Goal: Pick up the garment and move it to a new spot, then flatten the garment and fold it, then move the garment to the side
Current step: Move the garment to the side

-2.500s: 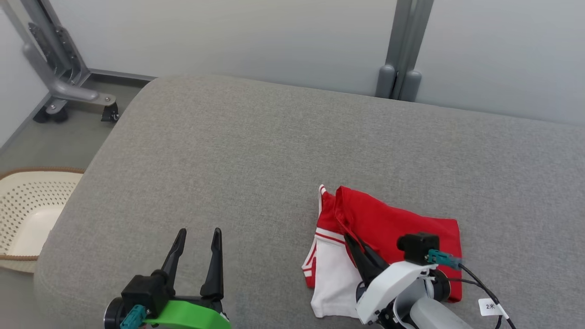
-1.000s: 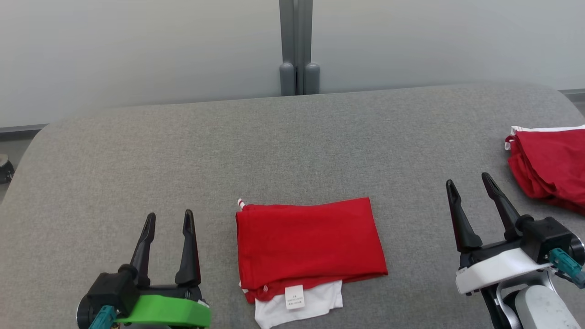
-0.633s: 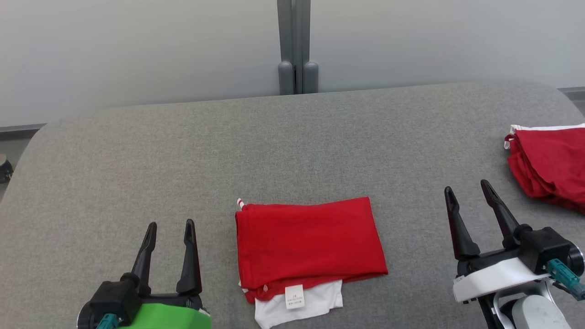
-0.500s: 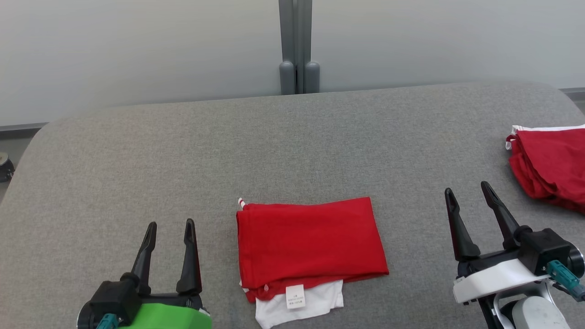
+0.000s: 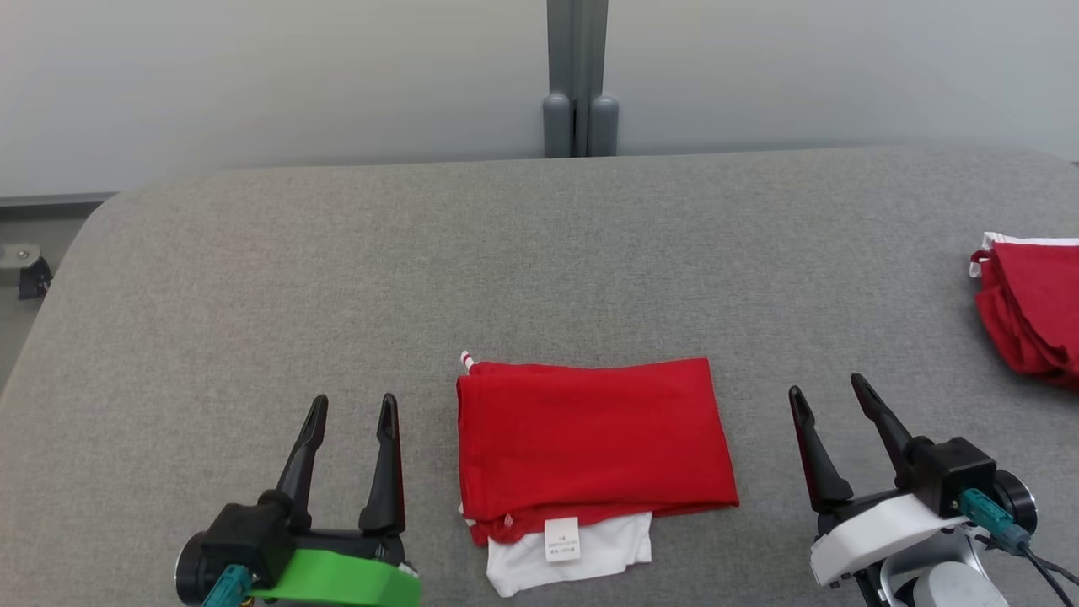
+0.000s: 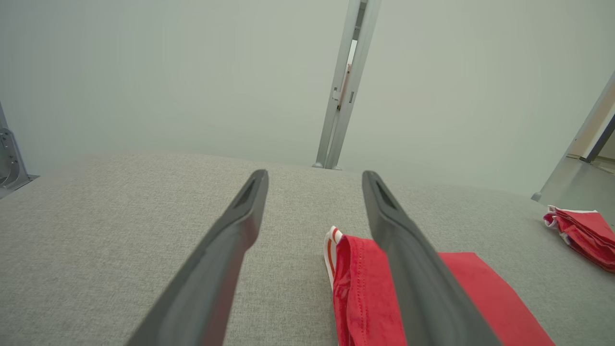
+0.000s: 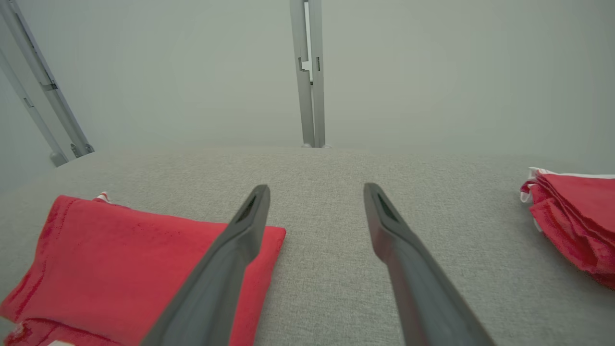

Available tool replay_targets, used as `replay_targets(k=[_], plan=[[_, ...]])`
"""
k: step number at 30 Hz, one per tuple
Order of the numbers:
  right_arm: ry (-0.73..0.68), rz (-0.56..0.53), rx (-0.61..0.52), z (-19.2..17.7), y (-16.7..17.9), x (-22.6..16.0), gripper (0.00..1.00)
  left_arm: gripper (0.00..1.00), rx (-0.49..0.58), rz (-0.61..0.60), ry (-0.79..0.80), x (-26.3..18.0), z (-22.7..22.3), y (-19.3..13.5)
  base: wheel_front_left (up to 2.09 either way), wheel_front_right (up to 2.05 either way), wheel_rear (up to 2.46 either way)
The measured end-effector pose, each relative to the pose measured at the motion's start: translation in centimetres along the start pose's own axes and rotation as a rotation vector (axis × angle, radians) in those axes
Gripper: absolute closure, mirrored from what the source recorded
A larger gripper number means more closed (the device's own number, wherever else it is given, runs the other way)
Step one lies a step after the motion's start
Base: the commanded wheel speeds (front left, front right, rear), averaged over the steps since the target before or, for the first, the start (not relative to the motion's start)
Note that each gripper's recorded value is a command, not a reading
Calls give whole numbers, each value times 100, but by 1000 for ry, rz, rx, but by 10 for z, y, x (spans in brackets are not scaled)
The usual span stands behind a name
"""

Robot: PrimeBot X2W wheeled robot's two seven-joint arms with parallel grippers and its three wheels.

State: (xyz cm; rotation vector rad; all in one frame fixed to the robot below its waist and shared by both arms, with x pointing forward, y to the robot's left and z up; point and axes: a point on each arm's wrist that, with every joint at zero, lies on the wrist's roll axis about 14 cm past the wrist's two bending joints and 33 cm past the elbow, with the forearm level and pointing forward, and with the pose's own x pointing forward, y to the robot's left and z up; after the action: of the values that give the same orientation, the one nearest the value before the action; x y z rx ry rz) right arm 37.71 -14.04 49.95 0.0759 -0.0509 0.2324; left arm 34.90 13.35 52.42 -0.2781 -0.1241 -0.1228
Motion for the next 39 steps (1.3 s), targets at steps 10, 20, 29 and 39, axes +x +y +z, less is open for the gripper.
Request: replay_targets(k=[10,20,29,39], plan=[[238,68,106,-73,31,32,0,0,21,14,18,6,-6,3,0,0,0],[416,111,179,-123,56,46,0,0,29,90,40,-2,-10,21,0,0,0],[438,145,168,-128,64,49,100,0,27,91,42,-2,-11,20,0,0,0],[325,231,-133,-91,33,56,100,0,44,-57,19,15,-7,-19,0,0,0]])
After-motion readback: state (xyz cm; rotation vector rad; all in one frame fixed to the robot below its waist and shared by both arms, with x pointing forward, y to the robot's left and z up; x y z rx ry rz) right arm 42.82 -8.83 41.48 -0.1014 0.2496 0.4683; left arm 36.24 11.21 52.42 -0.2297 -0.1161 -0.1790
